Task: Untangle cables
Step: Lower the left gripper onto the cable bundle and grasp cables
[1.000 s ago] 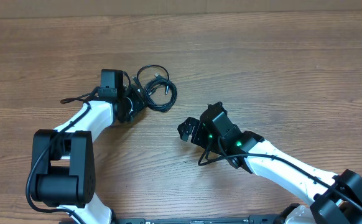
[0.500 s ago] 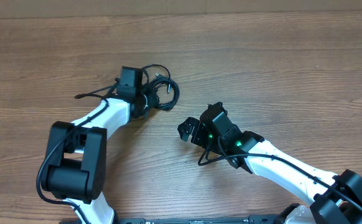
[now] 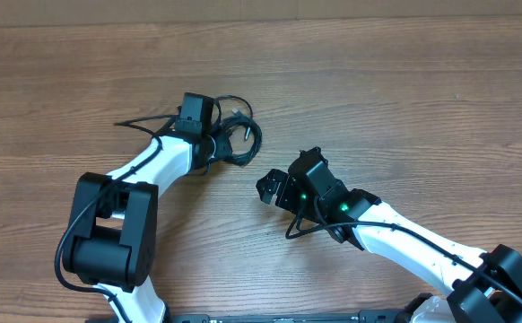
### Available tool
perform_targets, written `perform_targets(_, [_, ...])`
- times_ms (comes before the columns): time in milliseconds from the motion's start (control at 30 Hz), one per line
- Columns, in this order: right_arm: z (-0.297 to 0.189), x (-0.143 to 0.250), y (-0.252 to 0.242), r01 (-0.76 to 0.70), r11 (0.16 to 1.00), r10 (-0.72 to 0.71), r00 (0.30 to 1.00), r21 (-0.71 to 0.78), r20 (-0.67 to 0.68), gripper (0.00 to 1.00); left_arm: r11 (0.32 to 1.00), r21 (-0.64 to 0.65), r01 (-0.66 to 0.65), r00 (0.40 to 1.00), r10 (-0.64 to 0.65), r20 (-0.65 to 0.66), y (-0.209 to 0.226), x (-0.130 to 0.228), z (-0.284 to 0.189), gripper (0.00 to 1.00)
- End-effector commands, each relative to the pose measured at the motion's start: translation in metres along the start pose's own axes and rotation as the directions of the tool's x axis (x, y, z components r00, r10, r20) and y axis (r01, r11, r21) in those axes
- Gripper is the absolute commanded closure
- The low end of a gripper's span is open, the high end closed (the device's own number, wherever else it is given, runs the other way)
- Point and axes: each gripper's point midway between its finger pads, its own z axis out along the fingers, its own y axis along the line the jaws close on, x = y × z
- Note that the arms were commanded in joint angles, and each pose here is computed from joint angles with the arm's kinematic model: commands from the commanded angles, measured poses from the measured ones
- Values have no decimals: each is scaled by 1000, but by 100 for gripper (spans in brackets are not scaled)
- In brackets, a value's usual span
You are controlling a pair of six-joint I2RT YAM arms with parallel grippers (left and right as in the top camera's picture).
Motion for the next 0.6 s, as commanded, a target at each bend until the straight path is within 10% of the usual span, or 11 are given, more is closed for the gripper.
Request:
perform_targets(0, [-1, -5, 5, 0, 1000, 0, 1000, -6, 21, 0, 975, 95, -202, 928, 222, -299, 16, 83, 22, 96])
perform_targets(300, [-1, -5, 6, -1, 1000, 1, 1000, -10, 18, 23, 920, 141, -365, 803, 388, -453, 39, 99, -9, 74])
perform_targets(567, [-1, -6, 7, 0, 1000, 1, 1000, -13, 22, 60, 905, 73, -420, 756, 393, -523, 61, 111, -16, 89])
